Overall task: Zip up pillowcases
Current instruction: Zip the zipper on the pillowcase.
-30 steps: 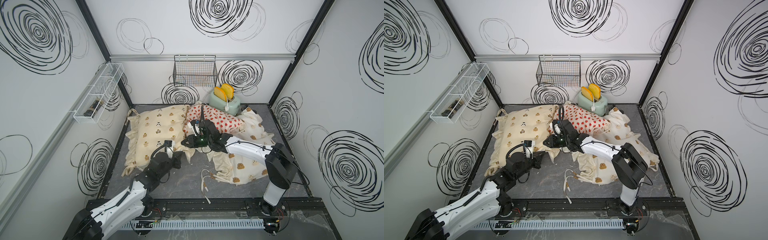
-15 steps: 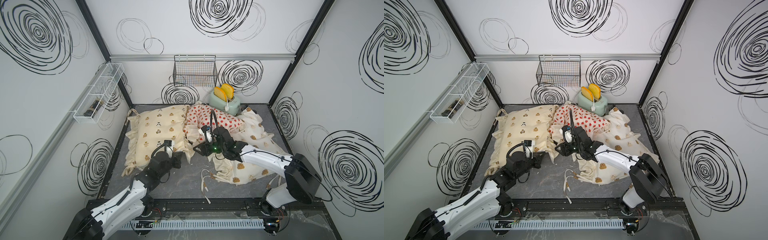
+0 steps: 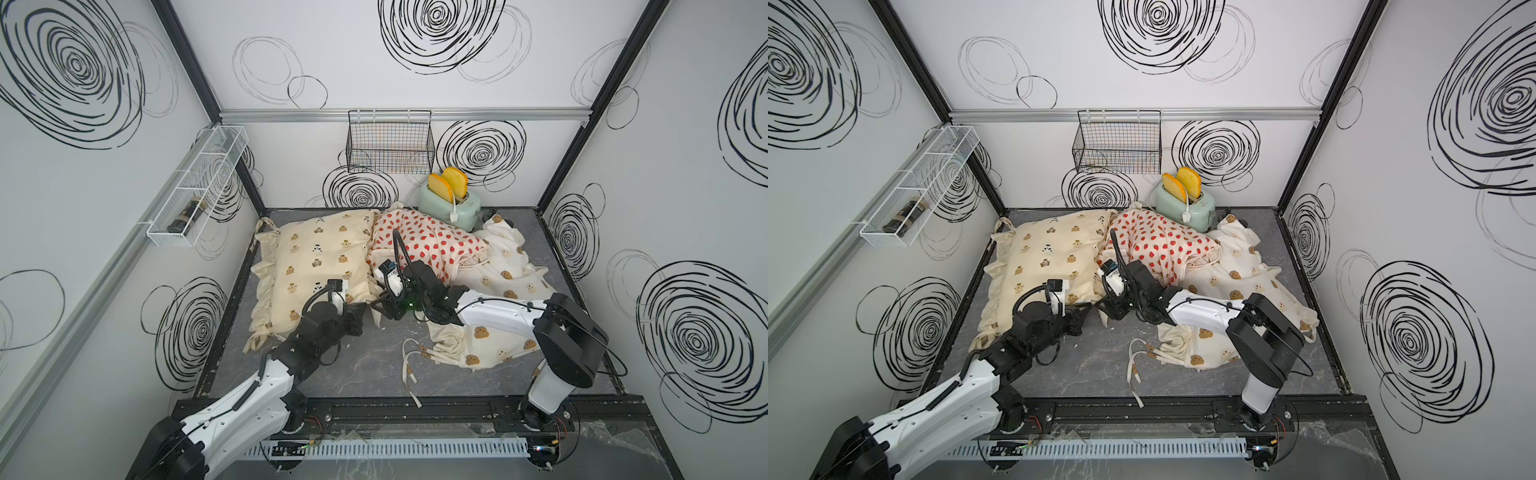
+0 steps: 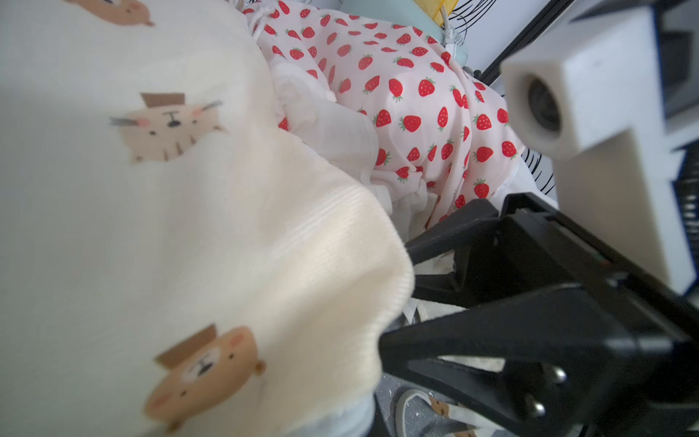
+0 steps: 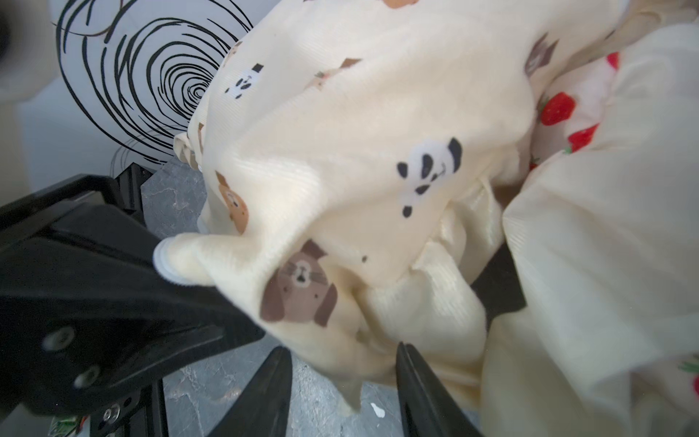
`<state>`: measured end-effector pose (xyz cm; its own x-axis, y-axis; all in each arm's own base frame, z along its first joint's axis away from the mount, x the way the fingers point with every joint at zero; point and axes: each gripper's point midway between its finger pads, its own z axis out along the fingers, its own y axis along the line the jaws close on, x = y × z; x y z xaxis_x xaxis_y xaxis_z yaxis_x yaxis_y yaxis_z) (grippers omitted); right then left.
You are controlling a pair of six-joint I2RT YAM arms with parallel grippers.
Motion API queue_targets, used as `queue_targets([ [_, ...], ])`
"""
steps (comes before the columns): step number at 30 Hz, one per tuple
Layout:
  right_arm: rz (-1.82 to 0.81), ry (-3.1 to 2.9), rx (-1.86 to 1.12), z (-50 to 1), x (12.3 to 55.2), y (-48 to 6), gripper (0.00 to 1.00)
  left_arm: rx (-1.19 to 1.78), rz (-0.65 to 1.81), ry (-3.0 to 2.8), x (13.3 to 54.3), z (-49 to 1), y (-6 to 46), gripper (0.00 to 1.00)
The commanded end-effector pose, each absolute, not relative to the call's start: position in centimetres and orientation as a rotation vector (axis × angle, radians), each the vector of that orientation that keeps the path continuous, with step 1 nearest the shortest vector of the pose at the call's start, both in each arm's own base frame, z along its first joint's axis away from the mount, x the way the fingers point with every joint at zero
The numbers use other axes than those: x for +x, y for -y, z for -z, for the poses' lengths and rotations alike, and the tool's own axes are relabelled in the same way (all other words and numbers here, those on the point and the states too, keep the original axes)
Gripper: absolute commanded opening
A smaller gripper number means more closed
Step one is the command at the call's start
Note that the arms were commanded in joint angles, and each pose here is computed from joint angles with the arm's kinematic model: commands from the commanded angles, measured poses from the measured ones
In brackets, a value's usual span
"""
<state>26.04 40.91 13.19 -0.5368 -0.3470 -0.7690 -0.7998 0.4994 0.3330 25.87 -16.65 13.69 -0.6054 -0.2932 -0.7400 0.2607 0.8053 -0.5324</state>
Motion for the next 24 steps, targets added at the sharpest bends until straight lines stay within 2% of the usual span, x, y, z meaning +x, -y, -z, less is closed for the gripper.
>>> queue_targets([
  [1,-0.902,-2.038,-0.953,-14.4,26.9,-42.3,0.45,-0.039,0.831,-2.0,26.9,-16.7,17.3,0.0],
  [11,-0.842,-2.055,-0.903,-14.5,27.8,-41.9,0.16,-0.113,0.868,-2.019,26.9,-16.1,17.2,0.0],
  [14,-0.81,-2.066,-0.878,-14.7,28.1,-41.4,0.04,-0.136,0.885,-2.036,26.7,-15.7,17.2,0.0],
  [17,-0.768,-2.093,-0.84,-14.7,28.6,-40.7,0.0,-0.185,0.899,-2.049,26.5,-15.3,16.8,0.0],
  [24,-0.704,-2.132,-0.773,-14.3,29.5,-39.3,0.0,-0.294,0.932,-2.057,26.1,-14.7,15.6,0.0],
])
